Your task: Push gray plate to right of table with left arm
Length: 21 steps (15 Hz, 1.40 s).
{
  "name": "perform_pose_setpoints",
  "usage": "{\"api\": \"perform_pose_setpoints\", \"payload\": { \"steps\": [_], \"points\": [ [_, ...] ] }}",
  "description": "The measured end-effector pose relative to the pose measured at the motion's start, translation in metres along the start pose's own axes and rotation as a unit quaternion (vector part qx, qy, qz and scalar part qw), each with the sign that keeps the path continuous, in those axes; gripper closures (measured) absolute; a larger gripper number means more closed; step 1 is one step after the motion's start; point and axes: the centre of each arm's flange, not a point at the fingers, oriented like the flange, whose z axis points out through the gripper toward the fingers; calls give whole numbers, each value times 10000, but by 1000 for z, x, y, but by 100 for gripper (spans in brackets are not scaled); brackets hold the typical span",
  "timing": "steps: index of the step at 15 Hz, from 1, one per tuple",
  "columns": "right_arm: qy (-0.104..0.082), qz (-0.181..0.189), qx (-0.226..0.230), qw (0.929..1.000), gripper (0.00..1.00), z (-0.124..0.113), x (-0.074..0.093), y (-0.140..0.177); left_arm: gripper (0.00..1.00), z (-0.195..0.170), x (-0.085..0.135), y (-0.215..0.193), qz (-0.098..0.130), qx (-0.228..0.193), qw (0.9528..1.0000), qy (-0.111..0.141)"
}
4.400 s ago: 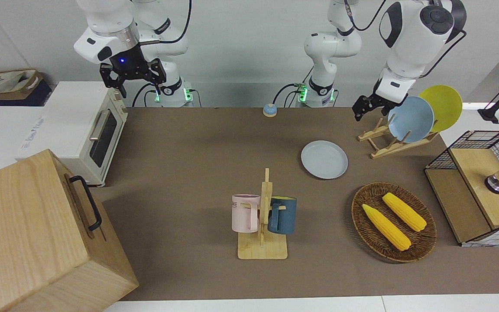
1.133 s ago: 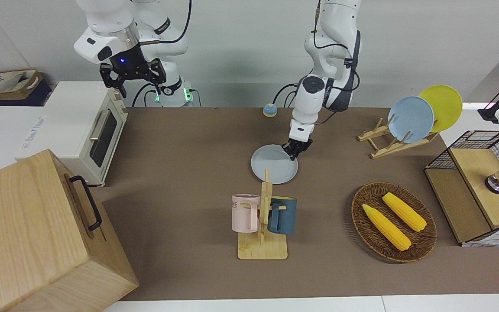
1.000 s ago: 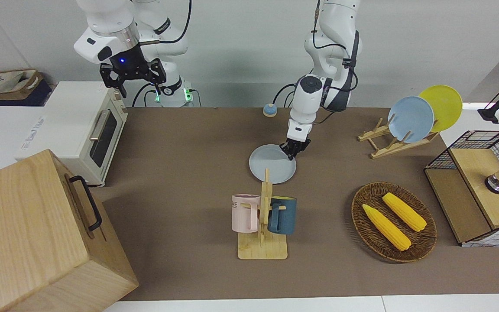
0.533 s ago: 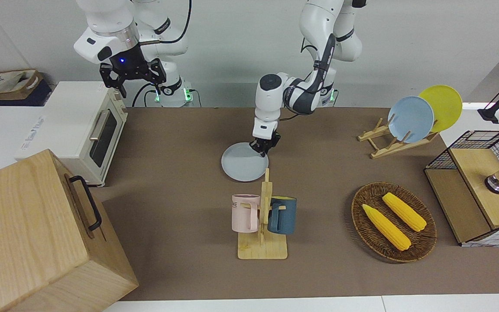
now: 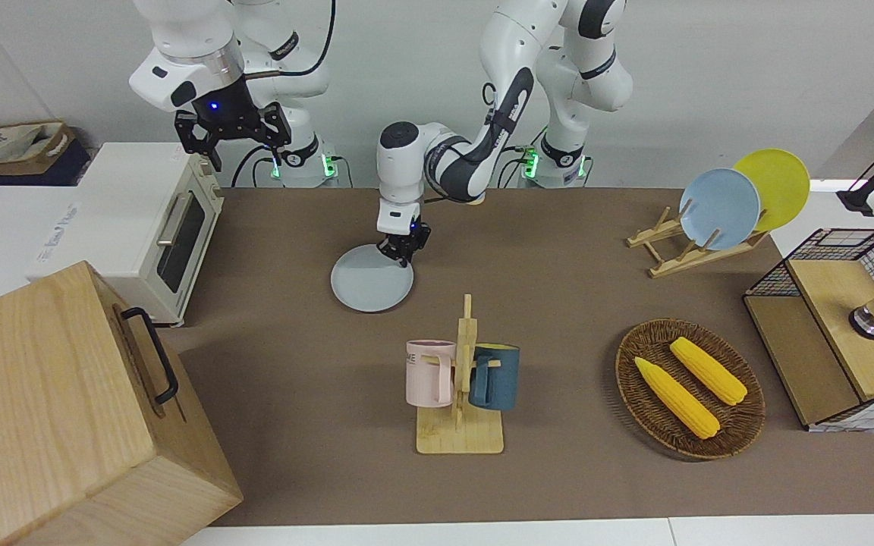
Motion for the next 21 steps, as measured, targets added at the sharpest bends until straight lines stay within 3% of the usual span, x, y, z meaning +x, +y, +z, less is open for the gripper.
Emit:
{"api": "perform_pose_setpoints", "payload": {
  "steps": [3,7,9,11,12,13,15,19,21],
  "points": [
    [0,0,0,10000,1,0,0,0,86,1,-1,1,-20,23,10000,0],
    [0,0,0,10000,1,0,0,0,26,6,0,3,-63,177,9998,-3],
    [0,0,0,10000,1,0,0,0,2,4,4,5,-89,225,9997,11],
    [0,0,0,10000,1,0,0,0,0,0,9,7,-112,254,9996,35],
    [0,0,0,10000,1,0,0,0,0,-2,12,7,12,328,9994,53],
    [0,0,0,10000,1,0,0,0,0,-5,16,5,297,489,9983,58],
    [0,0,0,10000,1,0,0,0,0,-17,39,-2,773,766,9941,23],
    [0,0,0,10000,1,0,0,0,0,-108,163,-59,1519,778,9835,-603],
    [0,0,0,10000,1,0,0,0,0,-138,205,-92,1760,764,9786,-738]
  ]
}}
